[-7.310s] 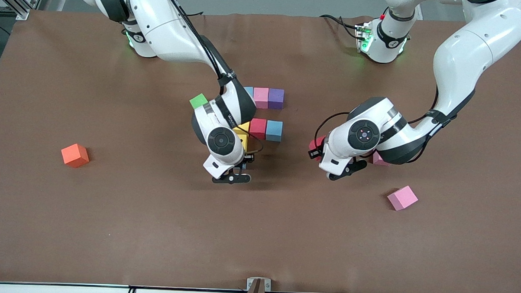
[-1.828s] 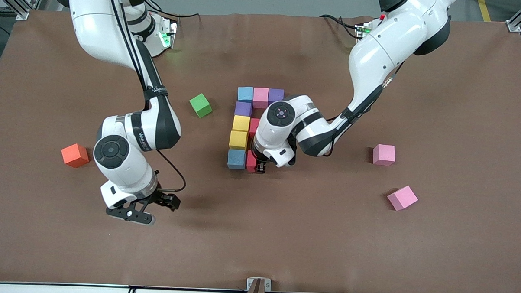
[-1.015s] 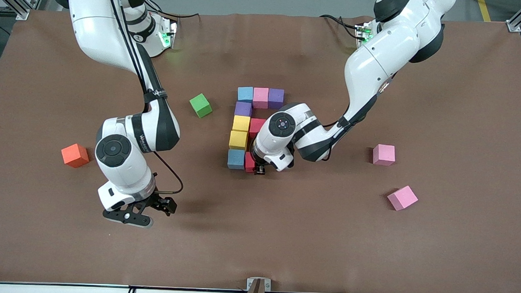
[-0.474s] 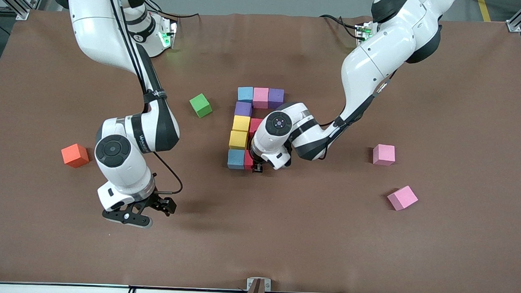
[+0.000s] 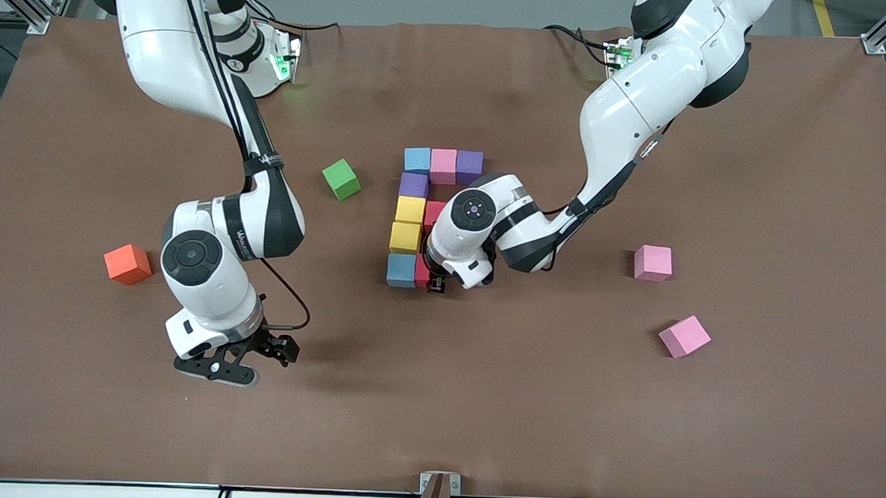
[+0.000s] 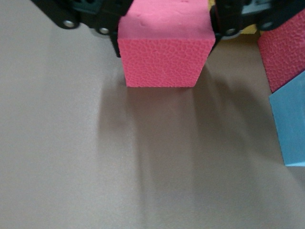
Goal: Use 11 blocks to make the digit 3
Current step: 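Lower the red cube with the left gripper while the right gripper withdraws, then release the red cube with the left gripper while the right gripper retracts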
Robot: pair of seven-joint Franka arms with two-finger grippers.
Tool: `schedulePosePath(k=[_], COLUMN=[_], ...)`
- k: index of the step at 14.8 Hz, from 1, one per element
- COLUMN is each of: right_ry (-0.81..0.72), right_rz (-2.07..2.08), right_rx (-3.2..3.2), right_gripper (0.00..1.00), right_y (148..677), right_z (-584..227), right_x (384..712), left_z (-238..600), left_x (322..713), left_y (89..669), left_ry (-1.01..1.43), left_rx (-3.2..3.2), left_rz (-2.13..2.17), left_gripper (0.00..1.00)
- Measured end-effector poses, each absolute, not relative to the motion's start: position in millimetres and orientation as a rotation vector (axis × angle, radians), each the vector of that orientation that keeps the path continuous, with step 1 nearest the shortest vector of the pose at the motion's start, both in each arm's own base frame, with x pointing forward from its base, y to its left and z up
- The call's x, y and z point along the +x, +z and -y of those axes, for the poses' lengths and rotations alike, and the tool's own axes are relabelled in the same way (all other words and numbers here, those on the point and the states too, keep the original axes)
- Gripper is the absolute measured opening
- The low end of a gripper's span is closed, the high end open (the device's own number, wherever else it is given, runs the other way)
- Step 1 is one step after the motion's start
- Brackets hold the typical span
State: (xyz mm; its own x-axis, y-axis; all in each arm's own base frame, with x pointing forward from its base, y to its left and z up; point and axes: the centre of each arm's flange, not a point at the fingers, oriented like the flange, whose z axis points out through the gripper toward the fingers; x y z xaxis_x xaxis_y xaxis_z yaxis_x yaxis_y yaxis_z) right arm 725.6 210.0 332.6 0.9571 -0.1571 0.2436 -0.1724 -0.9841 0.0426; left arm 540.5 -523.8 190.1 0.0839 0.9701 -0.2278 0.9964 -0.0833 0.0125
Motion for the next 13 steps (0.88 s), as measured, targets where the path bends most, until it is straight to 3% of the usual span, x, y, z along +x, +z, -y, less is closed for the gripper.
schedulePosePath(k=[3,9,13], right_ry=[0.340,0.304,0.272], right_rz=[0.259,0.262,0.269], right_rx=[3.041,3.036,3.031], right_gripper=[1.00,1.00,1.00], right_y=[330,328,331], right_z=[-209,-208,-206], right_x=[724,722,720], left_z=[522,511,448], left_x=[546,557,596], left_y=[199,287,333], left_ry=[-0.227,-0.134,-0.065], left_rx=[2.187,2.191,2.250], left_rz=[-1.984,-1.961,-1.943], left_gripper=[1.00,1.00,1.00])
